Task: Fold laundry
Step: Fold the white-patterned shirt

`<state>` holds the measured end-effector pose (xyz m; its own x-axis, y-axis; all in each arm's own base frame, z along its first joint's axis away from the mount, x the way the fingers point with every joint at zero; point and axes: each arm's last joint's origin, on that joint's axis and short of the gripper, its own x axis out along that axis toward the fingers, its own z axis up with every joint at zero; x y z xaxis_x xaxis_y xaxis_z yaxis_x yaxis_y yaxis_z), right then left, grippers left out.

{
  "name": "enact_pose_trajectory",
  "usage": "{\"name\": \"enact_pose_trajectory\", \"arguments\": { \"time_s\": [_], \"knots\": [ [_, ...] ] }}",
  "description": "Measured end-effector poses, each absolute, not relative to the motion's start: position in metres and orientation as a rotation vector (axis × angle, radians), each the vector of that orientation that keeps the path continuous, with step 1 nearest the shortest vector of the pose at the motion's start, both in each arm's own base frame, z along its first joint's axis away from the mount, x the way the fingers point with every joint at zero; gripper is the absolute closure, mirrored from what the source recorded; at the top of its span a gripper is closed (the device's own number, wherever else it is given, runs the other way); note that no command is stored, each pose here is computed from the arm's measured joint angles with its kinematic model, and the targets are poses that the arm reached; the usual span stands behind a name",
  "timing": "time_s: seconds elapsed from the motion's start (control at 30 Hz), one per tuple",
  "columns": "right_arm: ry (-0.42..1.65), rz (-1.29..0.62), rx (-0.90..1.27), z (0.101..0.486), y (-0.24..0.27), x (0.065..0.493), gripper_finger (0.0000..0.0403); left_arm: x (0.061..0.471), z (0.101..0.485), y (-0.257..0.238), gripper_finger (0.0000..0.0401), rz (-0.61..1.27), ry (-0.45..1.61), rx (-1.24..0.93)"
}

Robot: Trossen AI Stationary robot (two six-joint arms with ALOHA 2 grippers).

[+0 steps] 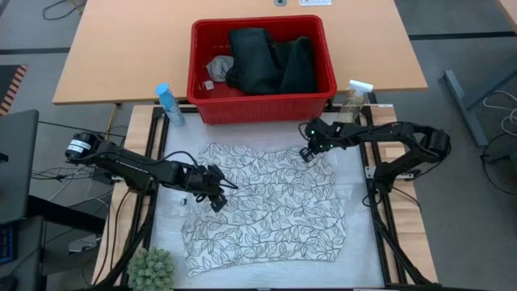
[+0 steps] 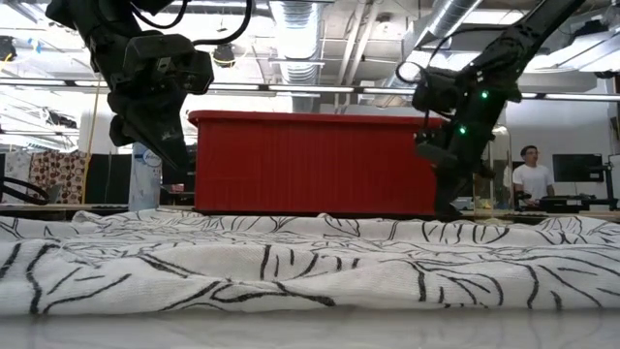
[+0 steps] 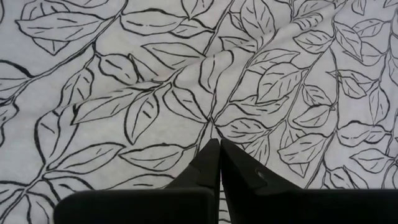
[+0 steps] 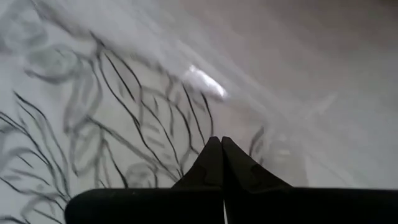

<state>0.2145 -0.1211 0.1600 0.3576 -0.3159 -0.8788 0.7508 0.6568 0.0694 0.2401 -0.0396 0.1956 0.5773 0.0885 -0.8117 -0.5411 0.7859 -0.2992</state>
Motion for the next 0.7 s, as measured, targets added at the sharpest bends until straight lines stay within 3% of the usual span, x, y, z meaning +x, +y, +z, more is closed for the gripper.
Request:
{"name": "enact_pose_trajectory", "arguments": {
  "time_s": [0.5, 0.7],
  "knots": [
    [1.014, -0.839, 0.531, 0.151, -0.131, 0.198, 0.0388, 0.240, 0.196, -0.040, 0.0401, 0.382, 0.890, -0.548],
    [0.920, -0.769, 0.532, 0.158, -0.133, 0.208, 0.0388, 0.240, 0.196, -0.040, 0.0401, 0.381, 0.891, -0.547]
  ]
}}
